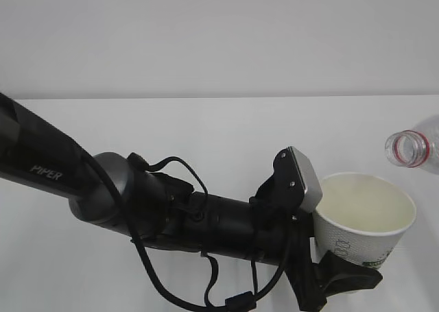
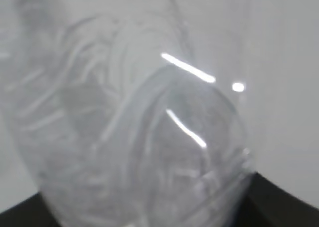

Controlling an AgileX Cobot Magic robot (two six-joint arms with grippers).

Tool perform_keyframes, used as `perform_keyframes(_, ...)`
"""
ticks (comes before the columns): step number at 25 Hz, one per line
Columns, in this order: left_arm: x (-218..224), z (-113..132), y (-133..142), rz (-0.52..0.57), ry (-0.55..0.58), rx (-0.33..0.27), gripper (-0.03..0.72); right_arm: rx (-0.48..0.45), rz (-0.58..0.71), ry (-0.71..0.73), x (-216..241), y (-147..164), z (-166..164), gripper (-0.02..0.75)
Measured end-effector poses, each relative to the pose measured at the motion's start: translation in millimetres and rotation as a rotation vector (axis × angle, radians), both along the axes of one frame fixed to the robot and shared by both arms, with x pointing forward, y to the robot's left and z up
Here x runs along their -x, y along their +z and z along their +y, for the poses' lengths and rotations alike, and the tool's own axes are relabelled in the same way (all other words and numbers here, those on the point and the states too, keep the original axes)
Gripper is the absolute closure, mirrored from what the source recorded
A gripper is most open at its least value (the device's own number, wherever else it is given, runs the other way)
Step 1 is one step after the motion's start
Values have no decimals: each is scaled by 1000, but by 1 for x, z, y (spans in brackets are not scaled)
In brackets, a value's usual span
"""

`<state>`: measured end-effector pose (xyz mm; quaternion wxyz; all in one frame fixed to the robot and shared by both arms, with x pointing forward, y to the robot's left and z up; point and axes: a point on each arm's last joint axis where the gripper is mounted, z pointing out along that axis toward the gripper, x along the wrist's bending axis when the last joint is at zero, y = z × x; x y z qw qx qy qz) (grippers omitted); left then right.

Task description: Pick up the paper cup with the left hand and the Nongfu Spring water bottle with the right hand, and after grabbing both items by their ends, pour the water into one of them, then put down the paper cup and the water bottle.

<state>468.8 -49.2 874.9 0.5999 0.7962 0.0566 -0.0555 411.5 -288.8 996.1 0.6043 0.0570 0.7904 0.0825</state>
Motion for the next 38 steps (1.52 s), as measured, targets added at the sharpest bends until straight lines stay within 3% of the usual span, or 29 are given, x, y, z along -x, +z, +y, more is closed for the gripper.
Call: perform_keyframes(38,0,0,0,1,0,0,171,106,-49,28,-1,4,0,292)
